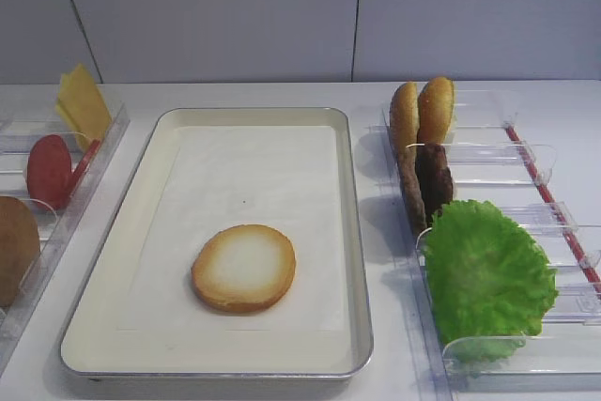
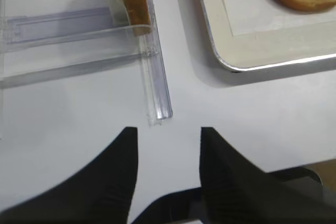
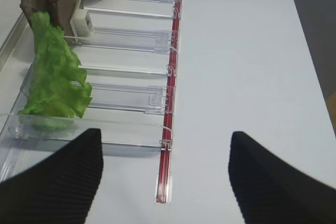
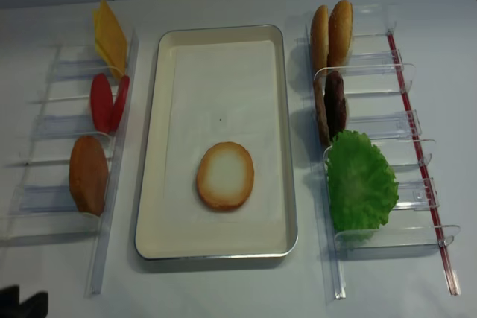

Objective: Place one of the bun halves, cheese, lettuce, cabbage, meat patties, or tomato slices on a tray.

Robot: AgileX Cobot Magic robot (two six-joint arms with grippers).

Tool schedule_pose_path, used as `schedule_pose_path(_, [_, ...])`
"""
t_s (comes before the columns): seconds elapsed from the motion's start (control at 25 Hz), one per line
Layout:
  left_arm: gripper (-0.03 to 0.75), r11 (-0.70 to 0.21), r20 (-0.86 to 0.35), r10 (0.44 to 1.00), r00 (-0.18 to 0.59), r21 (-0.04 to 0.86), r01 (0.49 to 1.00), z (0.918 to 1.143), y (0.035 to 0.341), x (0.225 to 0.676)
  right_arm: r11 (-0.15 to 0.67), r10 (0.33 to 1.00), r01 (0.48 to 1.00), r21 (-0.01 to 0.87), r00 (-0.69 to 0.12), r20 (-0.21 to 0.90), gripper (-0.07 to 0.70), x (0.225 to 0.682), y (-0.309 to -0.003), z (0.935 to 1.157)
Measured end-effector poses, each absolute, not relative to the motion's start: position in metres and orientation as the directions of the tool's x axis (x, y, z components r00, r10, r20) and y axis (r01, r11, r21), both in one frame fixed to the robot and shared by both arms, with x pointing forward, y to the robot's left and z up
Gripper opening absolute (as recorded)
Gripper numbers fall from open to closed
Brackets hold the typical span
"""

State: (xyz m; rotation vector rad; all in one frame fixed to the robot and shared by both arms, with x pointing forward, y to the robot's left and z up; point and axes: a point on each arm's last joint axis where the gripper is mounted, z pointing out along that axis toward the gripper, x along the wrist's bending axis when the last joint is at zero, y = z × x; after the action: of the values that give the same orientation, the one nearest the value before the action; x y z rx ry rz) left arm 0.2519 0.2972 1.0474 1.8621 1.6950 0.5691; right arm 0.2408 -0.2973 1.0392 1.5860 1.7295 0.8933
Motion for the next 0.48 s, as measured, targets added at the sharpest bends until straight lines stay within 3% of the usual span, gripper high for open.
schedule_pose_path(0.2, [0.250, -0.059, -0.039, 0.990, 0.138, 0.765, 0.641, 1.045, 0.299, 0.238, 0.050, 0.996, 0.577, 0.815, -0.086, 0.000, 0.522, 0.241, -0.297, 1.039])
schedule_pose_path(0.48, [0.244, -0.052, -0.036, 0.989, 0.144, 0.825, 0.562, 1.039, 0.301, 0.227, 0.049, 0.996, 0.577, 0.815, -0.087, 0.002, 0.522, 0.241, -0.297, 1.039])
